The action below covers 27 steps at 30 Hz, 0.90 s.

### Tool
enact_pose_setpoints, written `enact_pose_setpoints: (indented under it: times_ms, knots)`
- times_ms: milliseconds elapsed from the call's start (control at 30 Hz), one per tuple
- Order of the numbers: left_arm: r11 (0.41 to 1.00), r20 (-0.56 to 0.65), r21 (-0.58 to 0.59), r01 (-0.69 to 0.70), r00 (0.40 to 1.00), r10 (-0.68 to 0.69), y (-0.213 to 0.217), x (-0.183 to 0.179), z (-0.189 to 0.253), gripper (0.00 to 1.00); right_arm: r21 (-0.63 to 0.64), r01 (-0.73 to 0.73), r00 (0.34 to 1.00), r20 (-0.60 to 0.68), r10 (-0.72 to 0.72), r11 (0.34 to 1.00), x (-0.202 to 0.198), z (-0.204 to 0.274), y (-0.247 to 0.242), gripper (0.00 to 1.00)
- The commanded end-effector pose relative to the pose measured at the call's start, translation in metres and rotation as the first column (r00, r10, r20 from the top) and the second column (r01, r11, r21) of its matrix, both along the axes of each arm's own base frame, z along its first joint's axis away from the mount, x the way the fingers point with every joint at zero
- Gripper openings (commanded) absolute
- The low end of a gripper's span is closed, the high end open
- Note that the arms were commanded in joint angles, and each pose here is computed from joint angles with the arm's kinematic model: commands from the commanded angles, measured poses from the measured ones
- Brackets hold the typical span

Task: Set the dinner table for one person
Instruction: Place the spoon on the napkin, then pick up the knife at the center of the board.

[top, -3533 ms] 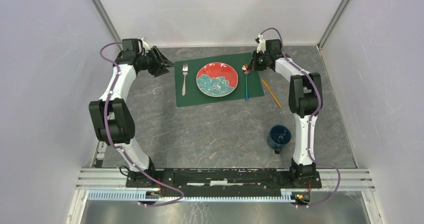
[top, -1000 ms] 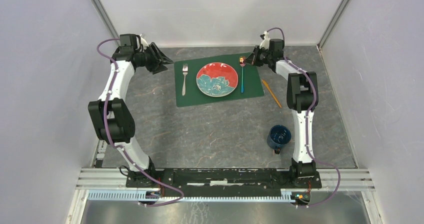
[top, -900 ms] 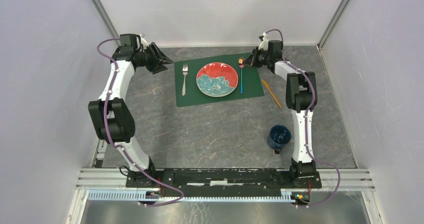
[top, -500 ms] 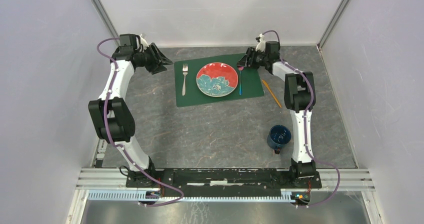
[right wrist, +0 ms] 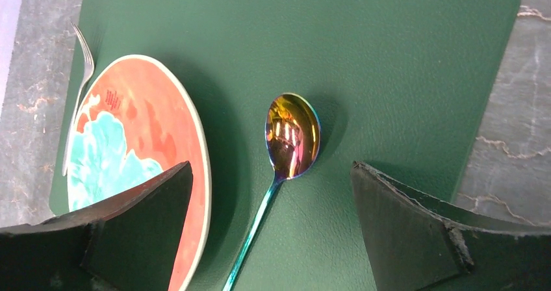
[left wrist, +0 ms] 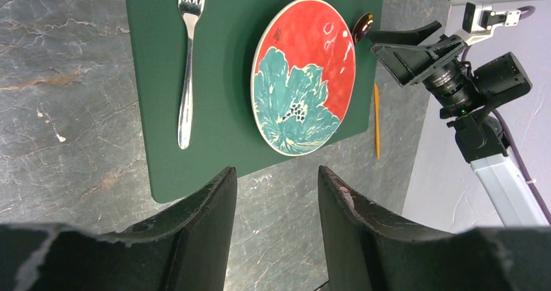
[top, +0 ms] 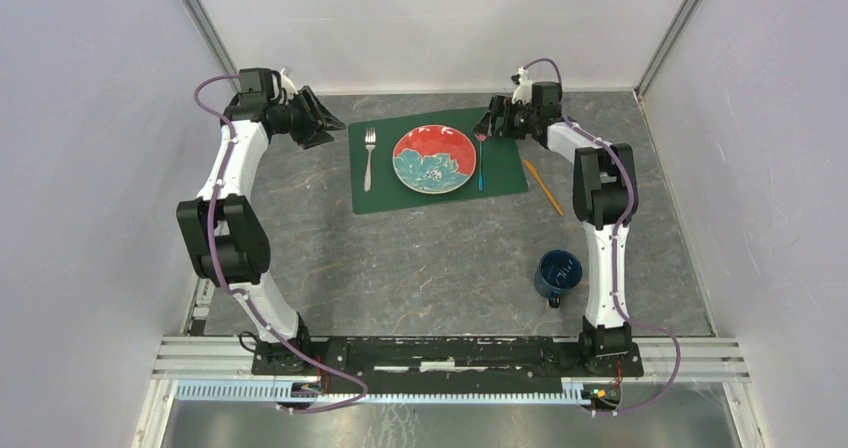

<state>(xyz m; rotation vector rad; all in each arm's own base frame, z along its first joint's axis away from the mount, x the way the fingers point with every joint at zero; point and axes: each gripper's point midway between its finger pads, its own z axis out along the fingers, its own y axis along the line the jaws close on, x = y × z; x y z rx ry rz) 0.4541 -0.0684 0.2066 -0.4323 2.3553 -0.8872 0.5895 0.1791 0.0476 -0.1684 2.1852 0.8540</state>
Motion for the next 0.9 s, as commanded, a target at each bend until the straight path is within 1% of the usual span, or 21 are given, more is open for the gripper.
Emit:
enact_pose_setpoints:
  times_ms: [0,167,400,500,667,867]
  knots:
    - [0.999,0.050,0.012,0.033,0.998,-0.033,0.000,-0.001,0.011,0.56,-0.073,0.046,0.998,-0.031,-0.048,0.996,-0.012,-0.004,-0.021,0.98]
    - [0.999,0.048,0.016,0.033,0.998,-0.033,0.001,-0.001,0.009,0.56,-0.098,0.058,0.997,-0.051,-0.063,0.994,-0.032,-0.010,-0.026,0.98]
    - [1.000,0.048,0.006,0.030,0.998,-0.031,0.000,0.000,0.005,0.56,-0.182,0.051,0.994,-0.084,-0.067,0.982,-0.070,-0.024,-0.035,0.98]
    - [1.000,0.047,0.003,0.031,0.998,-0.031,-0.001,0.000,0.004,0.56,-0.174,0.058,0.993,-0.092,-0.075,0.983,-0.087,-0.026,-0.033,0.98]
    - [1.000,0.050,0.010,0.029,0.998,-0.029,0.000,-0.002,0.004,0.56,-0.174,0.044,0.993,-0.105,-0.063,0.984,-0.104,-0.035,-0.022,0.98]
    - [1.000,0.040,0.014,0.024,0.999,-0.025,0.002,-0.005,0.000,0.56,-0.179,0.044,0.990,-0.126,-0.067,0.983,-0.122,-0.043,-0.022,0.98]
